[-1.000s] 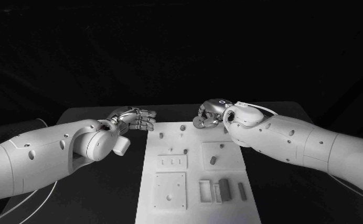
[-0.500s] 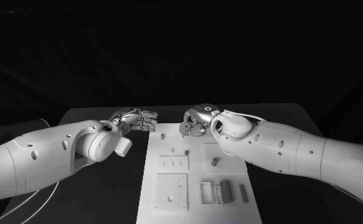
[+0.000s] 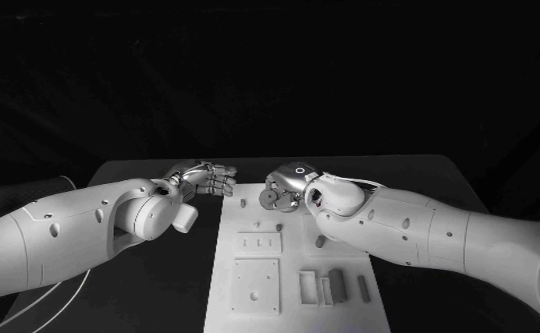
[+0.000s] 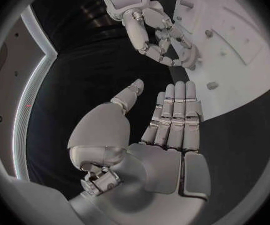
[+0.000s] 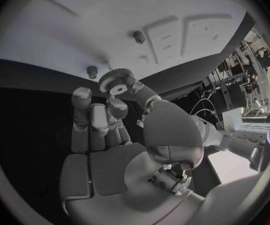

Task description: Assemble the parts on the task board

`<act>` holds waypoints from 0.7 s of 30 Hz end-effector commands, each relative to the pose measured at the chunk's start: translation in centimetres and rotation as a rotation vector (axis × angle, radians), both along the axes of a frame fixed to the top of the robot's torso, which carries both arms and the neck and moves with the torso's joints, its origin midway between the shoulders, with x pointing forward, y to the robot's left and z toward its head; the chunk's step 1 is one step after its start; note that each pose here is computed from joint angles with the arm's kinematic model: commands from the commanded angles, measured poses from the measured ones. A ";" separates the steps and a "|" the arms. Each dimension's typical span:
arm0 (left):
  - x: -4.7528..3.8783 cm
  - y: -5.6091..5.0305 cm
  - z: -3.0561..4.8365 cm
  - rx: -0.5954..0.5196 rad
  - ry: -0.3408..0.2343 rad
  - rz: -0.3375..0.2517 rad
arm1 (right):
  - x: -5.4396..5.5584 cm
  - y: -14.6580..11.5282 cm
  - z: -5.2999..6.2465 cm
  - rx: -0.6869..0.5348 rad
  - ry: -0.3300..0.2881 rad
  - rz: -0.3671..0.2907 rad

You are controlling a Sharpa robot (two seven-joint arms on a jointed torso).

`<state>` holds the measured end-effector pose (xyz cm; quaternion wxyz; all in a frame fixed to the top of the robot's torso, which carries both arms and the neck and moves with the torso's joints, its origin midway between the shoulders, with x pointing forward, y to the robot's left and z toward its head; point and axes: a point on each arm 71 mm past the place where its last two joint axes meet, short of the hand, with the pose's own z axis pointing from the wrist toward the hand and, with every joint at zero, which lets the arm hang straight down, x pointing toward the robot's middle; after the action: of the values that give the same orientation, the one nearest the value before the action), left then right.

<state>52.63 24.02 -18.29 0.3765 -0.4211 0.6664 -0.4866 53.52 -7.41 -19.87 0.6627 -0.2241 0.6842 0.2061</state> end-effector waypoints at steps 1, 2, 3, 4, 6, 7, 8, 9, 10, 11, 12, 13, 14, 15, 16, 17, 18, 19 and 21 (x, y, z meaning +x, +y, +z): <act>0.03 -0.2 0.16 -0.003 -0.011 -0.008 | 0.0 -0.1 -0.3 -0.022 -0.017 0.007; 0.04 -0.2 0.16 -0.003 -0.011 -0.007 | 0.0 -0.1 -0.4 -0.024 -0.016 0.007; 0.05 -0.1 0.16 -0.003 -0.011 -0.006 | 0.0 0.0 -0.4 -0.024 -0.015 0.008; 0.05 -0.1 0.16 -0.002 -0.011 -0.006 | -0.1 0.1 -0.5 -0.024 -0.015 0.010; 0.05 -0.1 0.16 -0.002 -0.011 -0.005 | -0.1 0.2 -0.6 -0.028 -0.013 0.014; 0.05 -0.1 0.16 -0.002 -0.011 -0.006 | -0.2 0.2 -0.6 -0.030 -0.011 0.015; 0.05 -0.1 0.16 -0.003 -0.011 -0.007 | -0.2 0.3 -0.7 -0.032 -0.009 0.016; 0.05 -0.2 0.16 -0.003 -0.011 -0.008 | -0.2 0.3 -0.8 -0.035 -0.006 0.016; 0.04 -0.2 0.16 -0.003 -0.011 -0.008 | -0.2 0.3 -0.9 -0.040 -0.002 0.014; 0.04 -0.2 0.16 -0.003 -0.011 -0.009 | -0.2 0.3 -1.0 -0.042 0.000 0.013; 0.04 -0.2 0.16 -0.003 -0.011 -0.008 | -0.2 0.3 -1.1 -0.042 -0.002 0.013; 0.04 -0.2 0.16 -0.003 -0.011 -0.008 | -0.3 0.3 -1.1 -0.041 -0.003 0.013; 0.04 -0.2 0.16 -0.003 -0.011 -0.007 | -0.3 0.3 -1.1 -0.041 -0.006 0.012; 0.05 -0.1 0.16 -0.003 -0.011 -0.007 | -0.3 0.3 -1.1 -0.041 -0.009 0.012; 0.05 -0.1 0.16 -0.003 -0.011 -0.007 | -0.3 0.3 -1.1 -0.041 -0.010 0.012; 0.05 -0.1 0.16 -0.002 -0.011 -0.006 | -0.3 0.3 -1.1 -0.041 -0.010 0.011; 0.05 -0.1 0.16 -0.002 -0.011 -0.007 | -0.3 0.3 -1.1 -0.041 -0.011 0.011; 0.04 -0.1 0.16 -0.003 -0.010 -0.007 | -0.3 0.4 -1.1 -0.044 -0.011 0.010; 0.05 -0.1 0.16 -0.003 -0.010 -0.007 | -0.2 0.4 -1.1 -0.050 -0.015 0.011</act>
<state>52.67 24.06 -18.29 0.3771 -0.4212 0.6663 -0.4862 53.31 -7.13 -21.01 0.6580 -0.2369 0.6869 0.1978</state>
